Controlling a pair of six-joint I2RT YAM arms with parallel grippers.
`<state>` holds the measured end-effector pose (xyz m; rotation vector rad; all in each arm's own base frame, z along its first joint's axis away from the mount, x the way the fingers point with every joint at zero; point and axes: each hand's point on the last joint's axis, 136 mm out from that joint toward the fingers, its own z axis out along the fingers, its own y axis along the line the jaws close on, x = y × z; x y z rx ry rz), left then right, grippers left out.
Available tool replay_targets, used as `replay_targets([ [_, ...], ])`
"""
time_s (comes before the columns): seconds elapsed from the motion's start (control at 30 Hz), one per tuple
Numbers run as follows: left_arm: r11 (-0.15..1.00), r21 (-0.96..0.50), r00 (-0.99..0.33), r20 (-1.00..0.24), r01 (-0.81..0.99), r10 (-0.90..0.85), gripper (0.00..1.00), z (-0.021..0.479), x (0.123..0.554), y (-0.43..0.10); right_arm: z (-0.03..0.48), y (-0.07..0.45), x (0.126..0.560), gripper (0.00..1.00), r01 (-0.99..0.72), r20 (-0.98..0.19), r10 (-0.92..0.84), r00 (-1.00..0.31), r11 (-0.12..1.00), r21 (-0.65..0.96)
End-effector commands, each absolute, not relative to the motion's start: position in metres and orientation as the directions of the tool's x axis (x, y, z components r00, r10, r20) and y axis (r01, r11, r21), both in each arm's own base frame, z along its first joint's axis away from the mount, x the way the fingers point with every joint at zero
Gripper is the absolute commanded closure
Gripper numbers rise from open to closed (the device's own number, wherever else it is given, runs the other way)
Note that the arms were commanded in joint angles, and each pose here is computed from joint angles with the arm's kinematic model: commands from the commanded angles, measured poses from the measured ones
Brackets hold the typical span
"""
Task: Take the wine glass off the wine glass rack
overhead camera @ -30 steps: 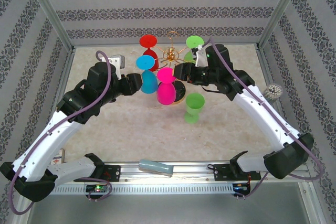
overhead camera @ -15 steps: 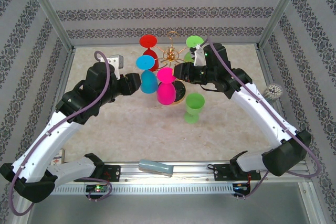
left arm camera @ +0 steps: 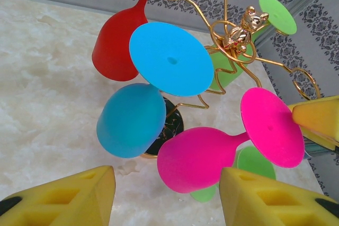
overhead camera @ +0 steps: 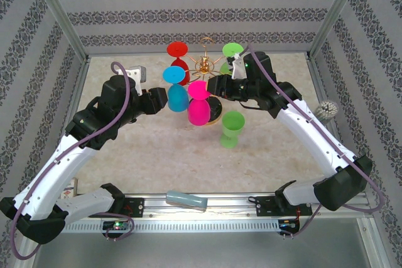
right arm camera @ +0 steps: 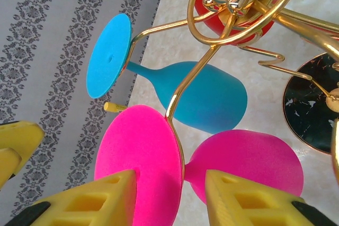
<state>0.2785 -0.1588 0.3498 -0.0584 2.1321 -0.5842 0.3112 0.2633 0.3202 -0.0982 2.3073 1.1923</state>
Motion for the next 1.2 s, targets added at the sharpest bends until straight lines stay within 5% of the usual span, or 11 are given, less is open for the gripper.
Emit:
replay_targets([
  [0.0,0.885,-0.434,-0.57,-0.775,0.168,-0.272,0.45,0.355,0.28,-0.153,0.323,0.266,0.305,0.61,-0.312,-0.488,0.164,-0.857,0.589,0.746],
  [1.17,0.881,-0.444,-0.555,-0.78,0.162,-0.291,0.45,0.358,0.277,-0.146,0.328,0.264,0.293,0.81,-0.3,-0.48,0.179,-0.859,0.583,0.755],
])
